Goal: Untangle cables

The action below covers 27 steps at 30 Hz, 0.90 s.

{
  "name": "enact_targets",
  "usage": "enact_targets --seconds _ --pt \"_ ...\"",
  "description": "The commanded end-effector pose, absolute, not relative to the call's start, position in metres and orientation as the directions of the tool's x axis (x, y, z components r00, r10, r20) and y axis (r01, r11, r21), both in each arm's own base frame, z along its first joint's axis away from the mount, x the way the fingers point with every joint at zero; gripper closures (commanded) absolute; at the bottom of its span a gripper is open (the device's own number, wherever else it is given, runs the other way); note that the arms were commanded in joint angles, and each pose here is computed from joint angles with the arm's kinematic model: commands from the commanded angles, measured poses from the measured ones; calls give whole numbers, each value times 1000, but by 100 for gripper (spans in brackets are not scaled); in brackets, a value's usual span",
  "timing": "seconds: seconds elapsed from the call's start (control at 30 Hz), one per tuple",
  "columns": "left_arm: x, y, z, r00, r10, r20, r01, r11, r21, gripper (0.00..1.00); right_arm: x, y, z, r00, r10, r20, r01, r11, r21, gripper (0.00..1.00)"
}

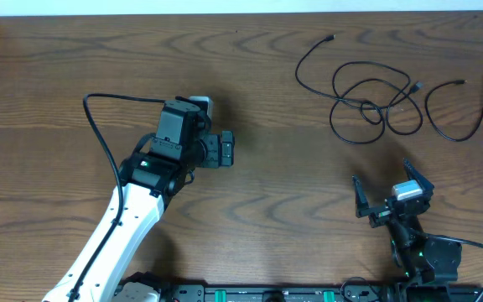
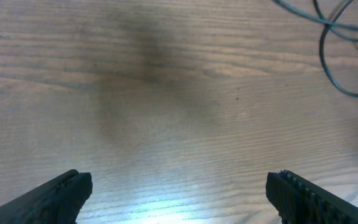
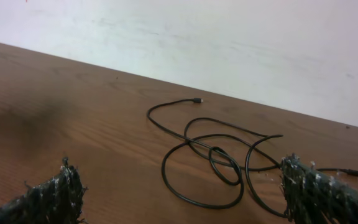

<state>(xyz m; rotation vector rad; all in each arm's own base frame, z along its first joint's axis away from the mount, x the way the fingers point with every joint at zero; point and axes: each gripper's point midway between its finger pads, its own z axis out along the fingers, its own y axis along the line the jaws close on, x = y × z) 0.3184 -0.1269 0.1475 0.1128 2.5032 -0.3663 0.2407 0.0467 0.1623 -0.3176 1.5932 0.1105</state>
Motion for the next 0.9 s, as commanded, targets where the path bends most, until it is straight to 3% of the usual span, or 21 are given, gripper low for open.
enact_targets --seconds 0.0,0.5,0.87 --pt "322 -121 149 -811 9 -585 156 967 -201 3 241 43 162 -23 -124 -992 -249 962 -115 1" --pt "316 -109 155 -772 -10 -635 133 975 -177 4 241 43 162 -23 -124 -992 -249 962 -115 1" --pt "284 -80 150 -616 -154 -772 161 935 -315 4 241 43 162 -23 -124 -992 -249 962 -115 1"
